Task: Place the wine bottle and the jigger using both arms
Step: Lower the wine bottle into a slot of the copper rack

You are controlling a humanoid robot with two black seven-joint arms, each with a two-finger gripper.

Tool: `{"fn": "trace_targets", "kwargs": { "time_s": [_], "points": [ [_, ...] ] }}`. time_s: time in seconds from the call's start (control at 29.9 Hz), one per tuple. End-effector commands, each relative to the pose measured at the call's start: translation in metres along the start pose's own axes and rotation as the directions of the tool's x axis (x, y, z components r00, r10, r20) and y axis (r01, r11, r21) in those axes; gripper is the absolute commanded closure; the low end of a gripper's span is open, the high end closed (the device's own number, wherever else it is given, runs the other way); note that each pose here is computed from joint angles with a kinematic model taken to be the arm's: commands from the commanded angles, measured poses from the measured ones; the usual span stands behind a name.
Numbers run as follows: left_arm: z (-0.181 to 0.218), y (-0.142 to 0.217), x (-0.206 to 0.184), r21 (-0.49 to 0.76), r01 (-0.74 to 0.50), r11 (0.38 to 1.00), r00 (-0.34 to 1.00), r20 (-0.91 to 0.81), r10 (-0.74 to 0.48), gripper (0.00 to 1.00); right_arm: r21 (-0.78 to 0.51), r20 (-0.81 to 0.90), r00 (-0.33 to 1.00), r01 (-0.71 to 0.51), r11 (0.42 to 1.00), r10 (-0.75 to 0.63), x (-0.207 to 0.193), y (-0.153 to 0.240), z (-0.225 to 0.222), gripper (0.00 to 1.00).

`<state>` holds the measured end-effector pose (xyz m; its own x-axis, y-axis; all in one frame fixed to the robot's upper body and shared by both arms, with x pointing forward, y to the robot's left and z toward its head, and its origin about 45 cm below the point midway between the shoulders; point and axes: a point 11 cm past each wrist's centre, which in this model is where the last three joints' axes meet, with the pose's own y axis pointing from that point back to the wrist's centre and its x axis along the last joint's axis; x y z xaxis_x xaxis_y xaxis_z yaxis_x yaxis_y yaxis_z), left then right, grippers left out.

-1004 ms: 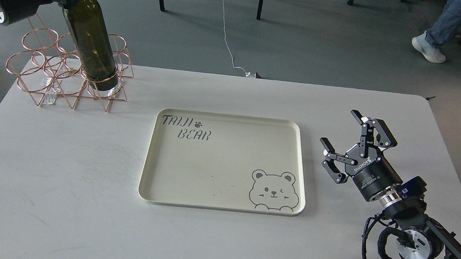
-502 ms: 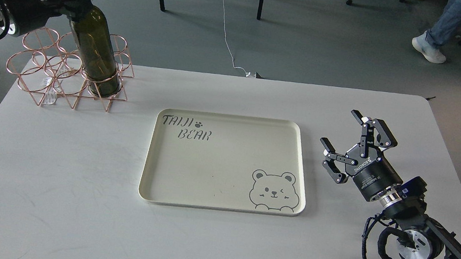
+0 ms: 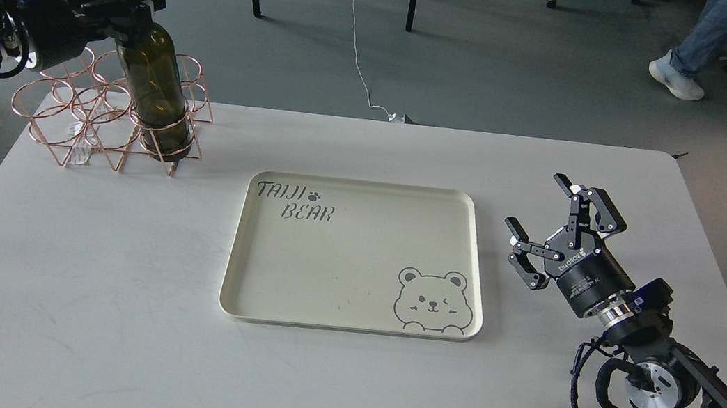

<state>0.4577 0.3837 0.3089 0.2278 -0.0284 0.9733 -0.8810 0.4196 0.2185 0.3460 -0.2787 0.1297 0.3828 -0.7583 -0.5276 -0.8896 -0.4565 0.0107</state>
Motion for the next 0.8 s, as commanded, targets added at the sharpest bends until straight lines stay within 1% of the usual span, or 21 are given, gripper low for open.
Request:
{"fn": "trace_targets", "kwargs": {
  "time_s": [0.0,0.13,0.33,0.4,0.5,0.64,0.7,0.74,0.77],
  "points": [
    [-0.001,0.001,-0.007,0.004,0.013,1.0,1.0,-0.007,-0.013,0.72,-0.001,0.001,1.0,-0.001,1.0,0.001,0.0,0.0,0.001,0.02],
    [-0.001,0.001,-0.014,0.006,0.021,1.0,1.0,-0.014,-0.021,0.71,-0.003,0.002,1.0,-0.003,1.0,0.003,0.001,0.002,0.002,0.02],
    [-0.001,0.002,-0.015,0.006,0.016,1.0,1.0,-0.01,-0.016,0.7,-0.003,0.003,1.0,-0.003,1.0,0.003,0.0,0.002,0.002,0.02],
    [-0.001,0.002,-0.015,0.006,0.016,1.0,1.0,-0.01,-0.016,0.67,-0.003,0.003,1.0,-0.001,1.0,0.001,0.0,0.002,0.002,0.02],
    [-0.001,0.002,-0.016,0.005,0.019,1.0,1.0,-0.009,-0.019,0.56,-0.001,0.004,1.0,0.003,1.0,-0.003,-0.002,0.001,0.002,0.02],
    [0.0,0.001,-0.021,0.003,0.033,0.999,0.999,-0.006,-0.033,0.51,-0.005,0.007,1.0,-0.001,1.0,0.001,-0.001,0.003,0.004,0.02],
    [0.0,0.001,-0.021,0.003,0.033,0.999,0.999,-0.006,-0.033,0.43,-0.006,0.009,1.0,-0.001,1.0,0.001,-0.001,0.004,0.005,0.02],
    [0.0,0.001,-0.02,0.002,0.032,0.999,0.999,-0.005,-0.032,0.37,-0.006,0.01,1.0,0.0,1.0,0.0,-0.002,0.004,0.005,0.01],
    [0.0,0.001,-0.02,0.002,0.032,0.999,0.999,-0.005,-0.032,0.3,-0.006,0.011,1.0,0.001,1.0,-0.001,-0.002,0.005,0.005,0.02]
  ]
}}
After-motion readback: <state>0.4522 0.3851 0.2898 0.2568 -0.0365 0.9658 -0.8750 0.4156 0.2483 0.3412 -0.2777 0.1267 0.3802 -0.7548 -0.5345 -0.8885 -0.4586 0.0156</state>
